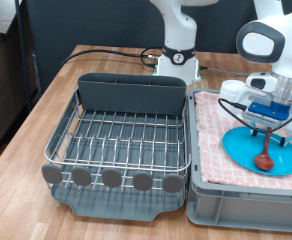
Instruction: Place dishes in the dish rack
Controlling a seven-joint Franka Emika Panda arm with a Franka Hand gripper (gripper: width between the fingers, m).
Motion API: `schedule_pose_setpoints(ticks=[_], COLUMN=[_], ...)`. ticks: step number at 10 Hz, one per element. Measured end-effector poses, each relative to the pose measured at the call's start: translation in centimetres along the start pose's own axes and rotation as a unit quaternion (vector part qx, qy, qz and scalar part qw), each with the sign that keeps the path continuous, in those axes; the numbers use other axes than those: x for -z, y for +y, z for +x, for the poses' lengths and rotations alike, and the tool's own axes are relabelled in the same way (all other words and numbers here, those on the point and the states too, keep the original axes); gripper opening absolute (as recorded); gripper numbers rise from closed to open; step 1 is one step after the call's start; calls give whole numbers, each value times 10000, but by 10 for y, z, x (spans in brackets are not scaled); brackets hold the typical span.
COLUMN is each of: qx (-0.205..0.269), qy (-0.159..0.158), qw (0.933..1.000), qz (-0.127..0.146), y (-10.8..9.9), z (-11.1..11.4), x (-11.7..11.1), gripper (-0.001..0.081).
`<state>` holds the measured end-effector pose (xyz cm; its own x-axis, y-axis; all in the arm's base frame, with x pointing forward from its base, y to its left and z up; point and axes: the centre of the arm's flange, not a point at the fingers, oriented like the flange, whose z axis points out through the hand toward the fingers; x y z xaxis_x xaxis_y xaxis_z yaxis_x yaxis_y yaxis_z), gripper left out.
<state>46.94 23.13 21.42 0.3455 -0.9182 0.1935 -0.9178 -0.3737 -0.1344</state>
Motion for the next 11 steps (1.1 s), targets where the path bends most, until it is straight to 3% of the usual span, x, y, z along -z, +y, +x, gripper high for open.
schedule_pose_setpoints(ticks=[1, 2, 3, 4, 5, 11], qx=[-1, -4, -5, 4, 24, 119], qy=[3, 6, 4, -11, -22, -85], qw=[10000, 10000, 10000, 10000, 10000, 9998], qz=[0, -1, 8, 42, 75, 119], y=[0, 0, -1, -2, -5, -21], z=[1, 1, 1, 1, 1, 6], x=[0, 0, 0, 1, 3, 35], gripper=[377, 377, 205, 205, 91, 91])
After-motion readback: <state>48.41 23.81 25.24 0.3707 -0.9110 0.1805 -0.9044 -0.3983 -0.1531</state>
